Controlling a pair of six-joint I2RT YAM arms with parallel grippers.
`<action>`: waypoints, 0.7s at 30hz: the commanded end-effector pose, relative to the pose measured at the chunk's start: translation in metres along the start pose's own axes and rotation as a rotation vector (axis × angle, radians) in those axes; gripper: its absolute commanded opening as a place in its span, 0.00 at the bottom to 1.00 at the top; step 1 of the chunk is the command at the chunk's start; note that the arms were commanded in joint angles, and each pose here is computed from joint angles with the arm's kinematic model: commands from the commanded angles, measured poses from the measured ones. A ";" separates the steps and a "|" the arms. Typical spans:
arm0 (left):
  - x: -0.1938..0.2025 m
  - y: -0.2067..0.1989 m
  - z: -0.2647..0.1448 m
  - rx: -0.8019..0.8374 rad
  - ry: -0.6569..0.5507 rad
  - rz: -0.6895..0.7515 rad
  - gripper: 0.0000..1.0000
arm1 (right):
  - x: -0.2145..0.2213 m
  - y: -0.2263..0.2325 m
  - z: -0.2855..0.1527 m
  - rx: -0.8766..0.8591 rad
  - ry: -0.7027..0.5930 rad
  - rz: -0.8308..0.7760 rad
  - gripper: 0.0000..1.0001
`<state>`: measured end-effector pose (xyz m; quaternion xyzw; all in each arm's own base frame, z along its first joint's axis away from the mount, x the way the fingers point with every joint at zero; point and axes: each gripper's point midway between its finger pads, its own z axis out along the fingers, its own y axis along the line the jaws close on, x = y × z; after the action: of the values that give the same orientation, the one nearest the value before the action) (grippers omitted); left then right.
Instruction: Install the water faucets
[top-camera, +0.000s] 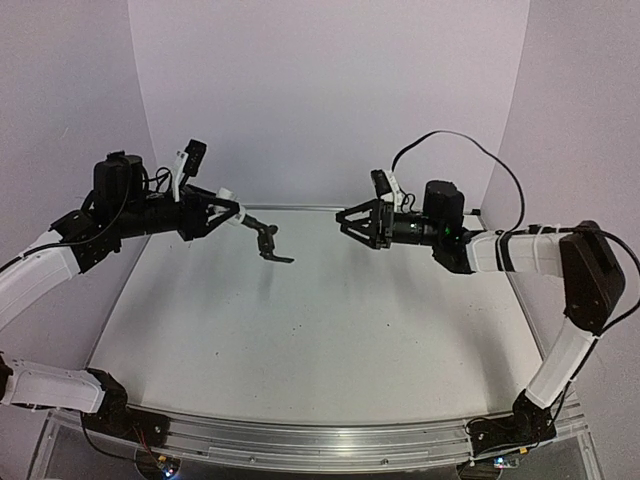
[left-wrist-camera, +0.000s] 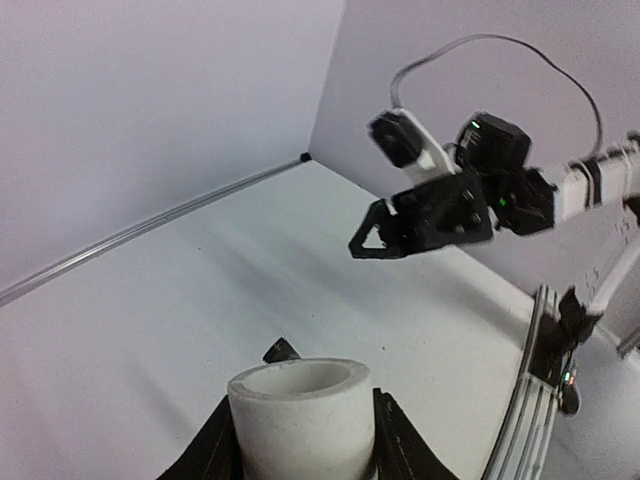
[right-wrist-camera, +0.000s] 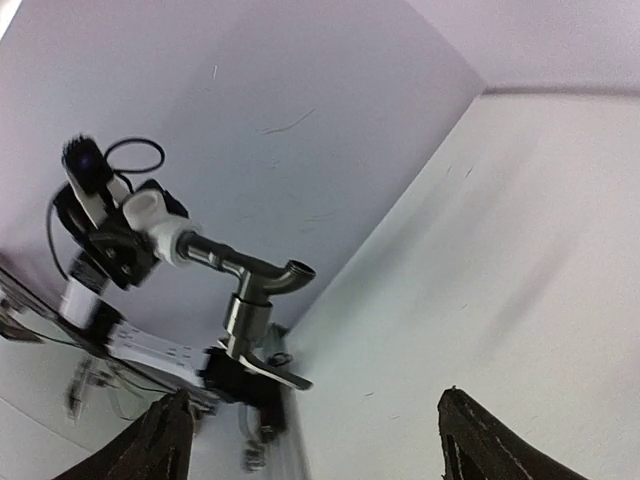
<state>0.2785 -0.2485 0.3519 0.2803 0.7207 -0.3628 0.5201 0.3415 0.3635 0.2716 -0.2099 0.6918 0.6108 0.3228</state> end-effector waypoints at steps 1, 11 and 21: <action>-0.072 0.019 -0.020 -0.166 -0.183 -0.282 0.00 | -0.018 0.018 -0.004 0.232 -0.014 -0.678 0.86; -0.086 0.022 -0.024 -0.202 -0.163 -0.516 0.00 | -0.007 0.103 0.063 0.301 -0.120 -1.263 0.85; -0.077 0.015 -0.021 -0.169 -0.112 -0.510 0.00 | -0.010 0.113 0.113 0.375 -0.118 -1.349 0.85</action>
<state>0.3078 -0.2221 0.3849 0.0133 0.8000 -0.4023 0.4449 0.2765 0.4871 0.3305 -0.5160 0.4950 0.1999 0.6699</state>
